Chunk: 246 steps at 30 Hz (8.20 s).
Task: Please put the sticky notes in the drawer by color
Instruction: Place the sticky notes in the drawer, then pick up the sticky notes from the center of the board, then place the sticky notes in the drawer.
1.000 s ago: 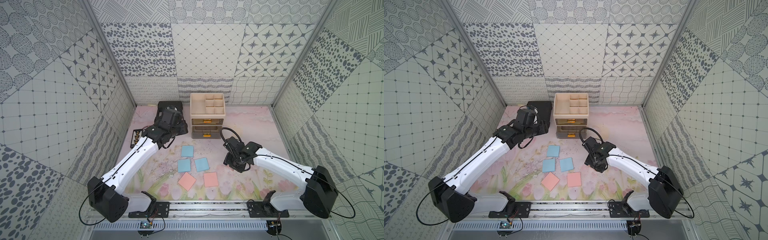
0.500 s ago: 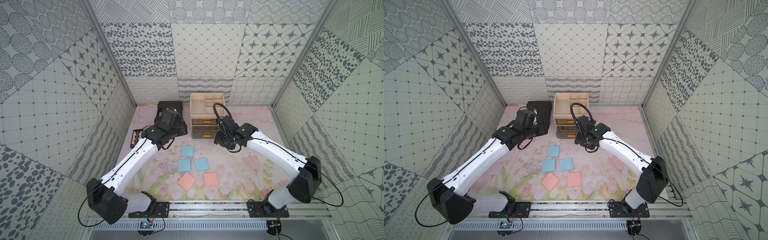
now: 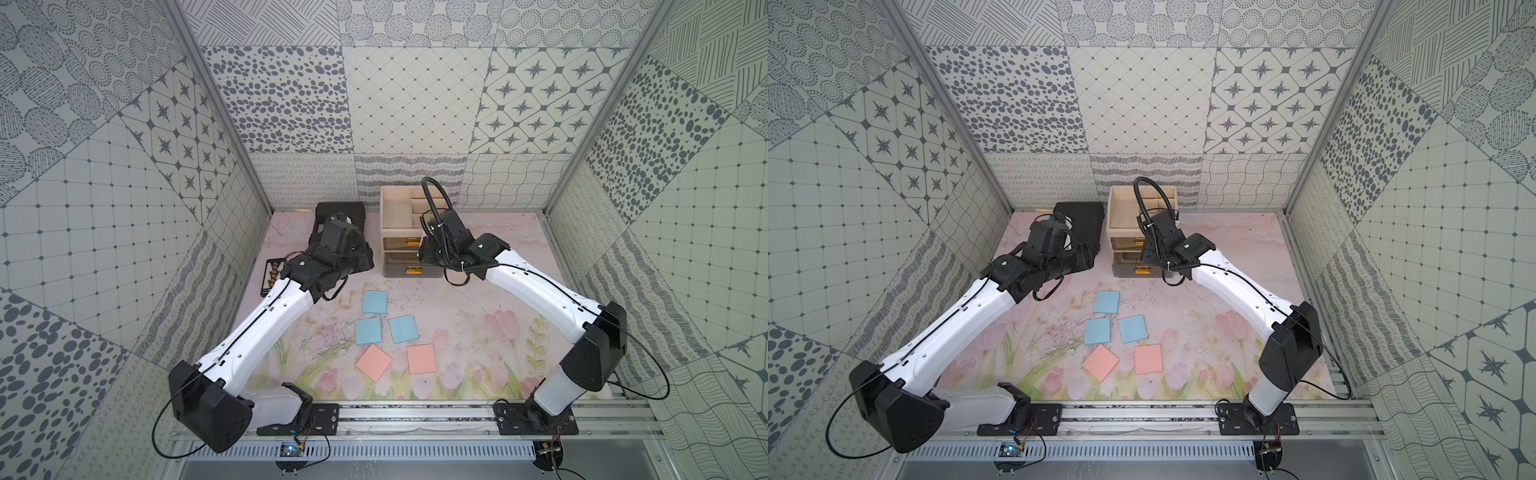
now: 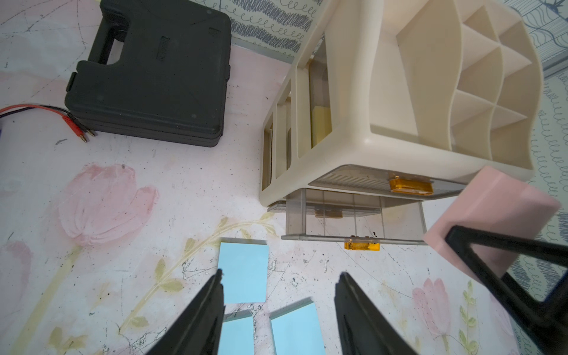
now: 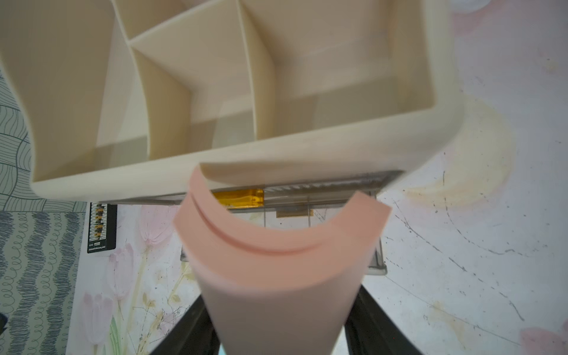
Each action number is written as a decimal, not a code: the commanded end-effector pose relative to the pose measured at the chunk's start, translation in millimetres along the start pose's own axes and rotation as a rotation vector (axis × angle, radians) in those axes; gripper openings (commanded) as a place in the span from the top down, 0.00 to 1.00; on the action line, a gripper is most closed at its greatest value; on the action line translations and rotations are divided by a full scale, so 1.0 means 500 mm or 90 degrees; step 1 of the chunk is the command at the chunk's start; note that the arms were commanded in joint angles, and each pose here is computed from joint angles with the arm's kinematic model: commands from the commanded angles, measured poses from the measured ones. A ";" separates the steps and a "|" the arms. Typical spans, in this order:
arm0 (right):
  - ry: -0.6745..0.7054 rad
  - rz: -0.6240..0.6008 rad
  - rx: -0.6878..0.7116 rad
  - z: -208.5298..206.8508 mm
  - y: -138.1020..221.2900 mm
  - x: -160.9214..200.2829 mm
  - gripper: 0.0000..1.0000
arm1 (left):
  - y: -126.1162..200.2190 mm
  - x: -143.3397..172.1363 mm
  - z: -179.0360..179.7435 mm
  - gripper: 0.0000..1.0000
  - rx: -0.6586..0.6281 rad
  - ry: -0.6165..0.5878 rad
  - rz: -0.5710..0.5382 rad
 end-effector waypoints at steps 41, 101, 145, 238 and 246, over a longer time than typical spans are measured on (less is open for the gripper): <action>0.139 -0.197 0.017 -0.027 -0.081 -0.027 0.15 | 0.005 0.005 0.015 0.39 -0.024 0.007 -0.002; 0.194 0.423 0.194 -0.200 0.010 0.552 0.01 | 0.079 0.050 0.047 0.38 -0.028 0.022 -0.030; 0.171 0.413 0.274 -0.229 -0.070 0.560 0.20 | 0.065 0.054 0.052 0.38 -0.045 0.011 -0.024; 0.226 -0.221 -0.041 0.137 -0.052 0.011 0.29 | 0.072 0.050 0.073 0.38 -0.093 0.008 -0.020; 0.240 -0.261 -0.041 0.128 -0.064 0.020 0.26 | 0.068 0.048 0.070 0.38 -0.091 0.008 -0.019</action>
Point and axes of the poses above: each gripper's point midway between its finger pads, its own y axis back along the fingers, its own z axis along the line the jaws close on, x = y × z, the point moved 3 cm from there along y, back along the fingers, and after that the axes turned 14 degrees about -y, right-handed, at the moved point
